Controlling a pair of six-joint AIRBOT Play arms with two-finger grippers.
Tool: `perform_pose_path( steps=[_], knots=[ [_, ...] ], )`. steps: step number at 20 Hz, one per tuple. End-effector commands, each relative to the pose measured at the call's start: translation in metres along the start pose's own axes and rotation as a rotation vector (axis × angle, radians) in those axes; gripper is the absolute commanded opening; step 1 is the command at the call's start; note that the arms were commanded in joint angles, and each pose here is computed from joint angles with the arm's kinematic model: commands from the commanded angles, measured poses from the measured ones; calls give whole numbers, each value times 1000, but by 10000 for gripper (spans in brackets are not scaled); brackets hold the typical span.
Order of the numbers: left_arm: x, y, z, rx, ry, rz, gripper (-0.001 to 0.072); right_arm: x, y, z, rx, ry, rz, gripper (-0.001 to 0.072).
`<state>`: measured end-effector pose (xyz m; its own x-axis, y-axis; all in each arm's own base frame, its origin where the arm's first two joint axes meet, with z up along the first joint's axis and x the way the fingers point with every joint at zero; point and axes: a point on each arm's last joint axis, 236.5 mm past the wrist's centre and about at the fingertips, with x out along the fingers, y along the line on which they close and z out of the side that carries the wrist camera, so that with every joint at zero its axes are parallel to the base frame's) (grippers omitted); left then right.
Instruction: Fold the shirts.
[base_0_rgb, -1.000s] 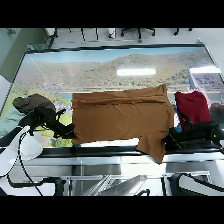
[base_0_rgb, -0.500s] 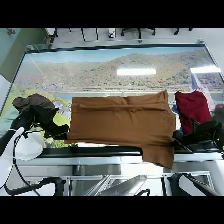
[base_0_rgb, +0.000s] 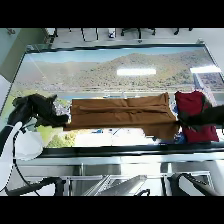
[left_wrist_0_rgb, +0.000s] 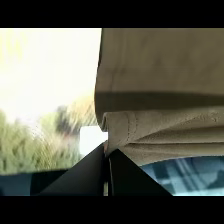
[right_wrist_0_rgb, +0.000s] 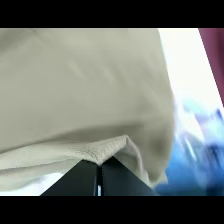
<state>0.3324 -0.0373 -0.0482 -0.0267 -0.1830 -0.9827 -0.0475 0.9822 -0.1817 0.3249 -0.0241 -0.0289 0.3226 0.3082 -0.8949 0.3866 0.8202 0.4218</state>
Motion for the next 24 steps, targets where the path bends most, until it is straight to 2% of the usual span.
perform_pose_path(
  steps=[1,7,12,13,14,15,16,17,18,19,24],
  knots=[
    [-25,-10,60,11,-122,-1,12,8,49,68,-94,-123,49,27],
    [-9,-29,153,40,-240,-28,13,65,67,150,-107,-180,63,28],
    [23,-40,183,46,-195,-63,13,106,66,165,-95,-142,69,36],
    [28,-48,185,49,-180,-85,13,111,65,163,-100,-131,66,63],
    [33,-55,185,54,-162,-102,16,113,63,160,-119,-119,62,235],
    [36,-57,185,57,-146,-109,166,112,59,158,-133,-107,53,349],
    [37,-61,182,67,-125,-109,538,106,54,156,-154,-84,41,412],
    [33,-63,179,76,-110,-107,700,98,45,154,-163,-49,26,506],
    [26,-64,178,83,-103,-107,700,87,34,151,-165,-7,9,618],
    [15,-64,178,90,-103,-108,700,78,26,149,-150,23,8,644],
    [-32,-66,181,102,-179,-112,700,77,7,123,-129,176,123,643]
  ],
)
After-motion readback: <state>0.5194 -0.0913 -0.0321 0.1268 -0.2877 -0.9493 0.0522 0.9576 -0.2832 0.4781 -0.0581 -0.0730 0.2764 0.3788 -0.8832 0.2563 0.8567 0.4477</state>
